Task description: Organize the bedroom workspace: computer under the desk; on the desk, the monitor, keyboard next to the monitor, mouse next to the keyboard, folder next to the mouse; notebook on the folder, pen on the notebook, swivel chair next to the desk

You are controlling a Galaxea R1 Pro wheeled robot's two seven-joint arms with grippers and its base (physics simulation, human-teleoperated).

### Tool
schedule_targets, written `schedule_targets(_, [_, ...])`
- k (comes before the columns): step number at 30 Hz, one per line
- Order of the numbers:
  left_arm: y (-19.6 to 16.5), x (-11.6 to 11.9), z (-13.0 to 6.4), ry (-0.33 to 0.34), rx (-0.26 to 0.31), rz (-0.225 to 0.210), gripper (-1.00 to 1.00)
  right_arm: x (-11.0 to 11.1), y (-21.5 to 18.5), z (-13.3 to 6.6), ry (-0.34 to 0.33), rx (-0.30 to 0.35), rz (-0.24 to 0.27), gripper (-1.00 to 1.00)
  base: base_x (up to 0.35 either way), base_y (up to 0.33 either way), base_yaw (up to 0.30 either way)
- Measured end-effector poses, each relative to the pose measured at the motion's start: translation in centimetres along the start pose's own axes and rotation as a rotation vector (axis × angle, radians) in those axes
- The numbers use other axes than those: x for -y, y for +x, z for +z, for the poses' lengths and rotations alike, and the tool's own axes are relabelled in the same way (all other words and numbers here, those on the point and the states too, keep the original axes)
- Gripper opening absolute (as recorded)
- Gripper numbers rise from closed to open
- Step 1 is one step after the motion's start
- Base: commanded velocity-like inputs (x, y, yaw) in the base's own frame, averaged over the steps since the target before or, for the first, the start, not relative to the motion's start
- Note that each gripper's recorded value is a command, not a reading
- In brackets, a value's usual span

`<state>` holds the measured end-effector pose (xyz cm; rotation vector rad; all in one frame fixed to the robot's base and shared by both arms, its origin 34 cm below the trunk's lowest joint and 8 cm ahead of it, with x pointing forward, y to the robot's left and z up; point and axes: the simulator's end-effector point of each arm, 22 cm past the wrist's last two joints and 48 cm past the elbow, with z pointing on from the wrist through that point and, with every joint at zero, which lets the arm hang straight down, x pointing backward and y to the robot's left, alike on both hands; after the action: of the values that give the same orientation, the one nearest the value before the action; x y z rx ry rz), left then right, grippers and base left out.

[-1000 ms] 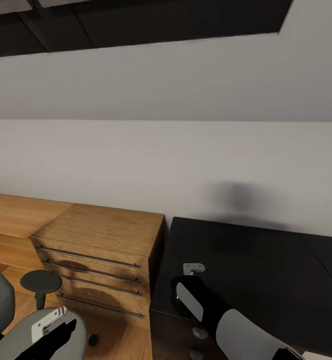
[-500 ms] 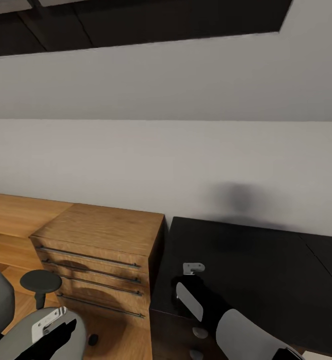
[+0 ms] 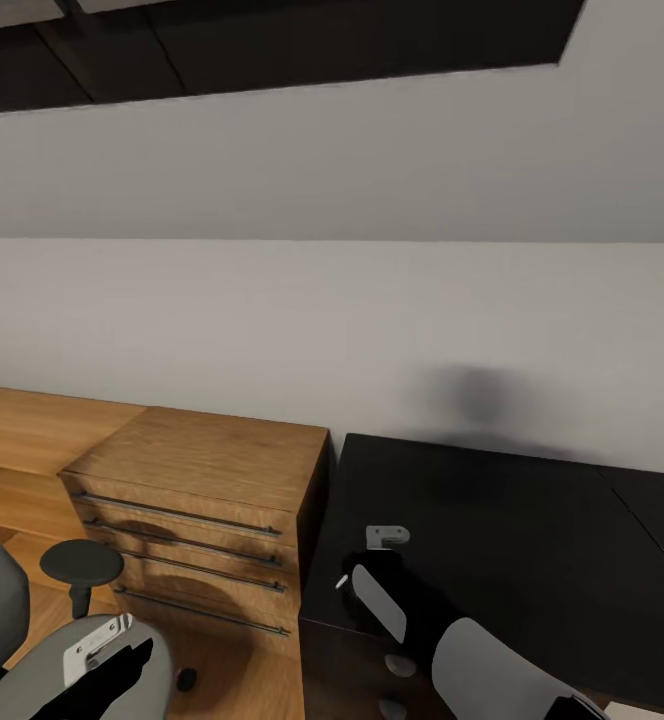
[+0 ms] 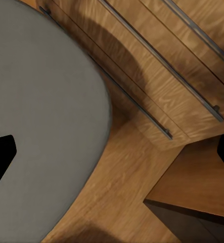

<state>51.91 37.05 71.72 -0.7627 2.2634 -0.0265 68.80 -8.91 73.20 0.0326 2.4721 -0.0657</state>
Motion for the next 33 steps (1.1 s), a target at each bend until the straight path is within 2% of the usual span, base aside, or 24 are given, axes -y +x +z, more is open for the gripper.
schedule_targets(9, [0.0, 0.0, 0.0, 0.000, 0.000, 0.000, 1.00, 0.0, 0.0, 0.0, 0.003, 0.000, -0.008, -1.00, 0.000, 0.000, 0.000])
schedule_targets(17, [0.1, 0.0, 0.0, -0.001, -0.001, 0.000, 1.00, -0.2, 0.3, -0.3, -0.007, -0.031, -0.027, -1.00, 0.000, 0.000, 0.000])
schedule_targets(23, [0.2, -0.2, 0.1, -0.005, -0.005, 0.001, 1.00, -1.1, 0.9, -0.5, -0.040, -0.067, 0.010, -1.00, 0.000, 0.000, 0.000])
schedule_targets(33, [0.2, -0.2, 0.1, -0.005, -0.006, 0.001, 1.00, -1.2, 1.0, -0.6, -0.044, -0.075, 0.006, -1.00, 0.000, 0.000, 0.000])
